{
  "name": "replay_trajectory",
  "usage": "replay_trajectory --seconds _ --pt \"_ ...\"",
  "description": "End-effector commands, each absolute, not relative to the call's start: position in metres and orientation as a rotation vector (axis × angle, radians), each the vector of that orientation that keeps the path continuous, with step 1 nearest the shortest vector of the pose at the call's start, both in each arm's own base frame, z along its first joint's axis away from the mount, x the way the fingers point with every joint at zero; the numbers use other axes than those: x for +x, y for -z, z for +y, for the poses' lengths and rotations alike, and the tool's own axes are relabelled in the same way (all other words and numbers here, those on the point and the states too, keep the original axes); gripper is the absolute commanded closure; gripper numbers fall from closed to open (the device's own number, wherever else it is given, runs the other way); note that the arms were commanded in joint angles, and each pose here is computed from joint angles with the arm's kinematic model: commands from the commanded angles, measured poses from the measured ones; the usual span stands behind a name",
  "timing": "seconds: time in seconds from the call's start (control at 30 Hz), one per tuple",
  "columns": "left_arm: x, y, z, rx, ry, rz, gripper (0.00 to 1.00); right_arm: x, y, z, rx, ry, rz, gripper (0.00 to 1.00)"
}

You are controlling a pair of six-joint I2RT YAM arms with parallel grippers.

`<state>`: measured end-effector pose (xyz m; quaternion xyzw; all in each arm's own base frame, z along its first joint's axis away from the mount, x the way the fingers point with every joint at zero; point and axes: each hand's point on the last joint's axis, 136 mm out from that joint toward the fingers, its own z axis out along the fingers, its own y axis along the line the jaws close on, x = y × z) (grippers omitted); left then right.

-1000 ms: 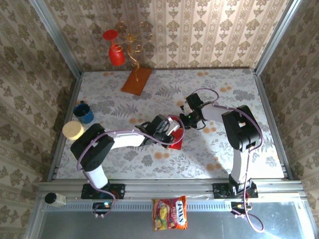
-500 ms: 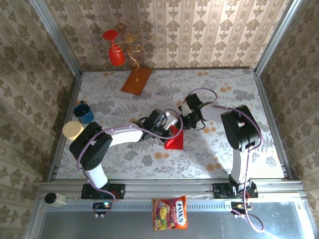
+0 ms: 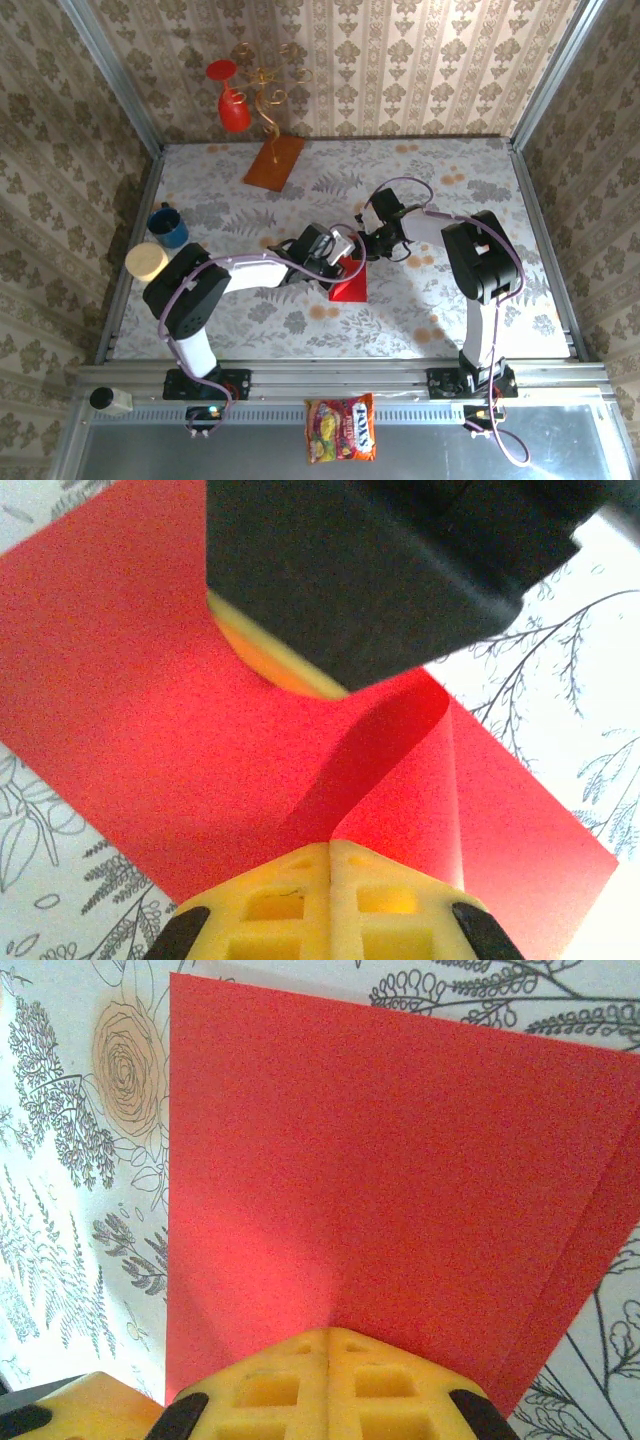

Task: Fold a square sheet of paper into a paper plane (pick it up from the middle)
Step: Fold the triangle a second time at the center of the table.

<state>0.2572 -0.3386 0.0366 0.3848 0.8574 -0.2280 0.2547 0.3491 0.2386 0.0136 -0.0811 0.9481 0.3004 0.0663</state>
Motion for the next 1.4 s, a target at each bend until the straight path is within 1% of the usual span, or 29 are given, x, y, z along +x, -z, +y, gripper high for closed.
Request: replay_trajectory --seconds 0.0,0.27,0.8,1.37 --pt "0.259 -0.033 -0.330 1.010 0.601 2.341 1.00 0.323 0.019 0.226 -0.226 -0.818 3.011 1.00" --pt "0.262 -0.033 -0.324 0.985 0.569 2.339 1.00 0.323 0.020 0.226 -0.227 -0.819 3.011 1.00" --pt "0.276 -0.041 -0.326 0.971 0.545 2.315 1.00 0.321 0.022 0.226 -0.230 -0.821 3.018 1.00" --pt "0.280 -0.043 -0.329 0.966 0.542 2.305 1.00 0.320 0.024 0.226 -0.236 -0.819 3.024 1.00"
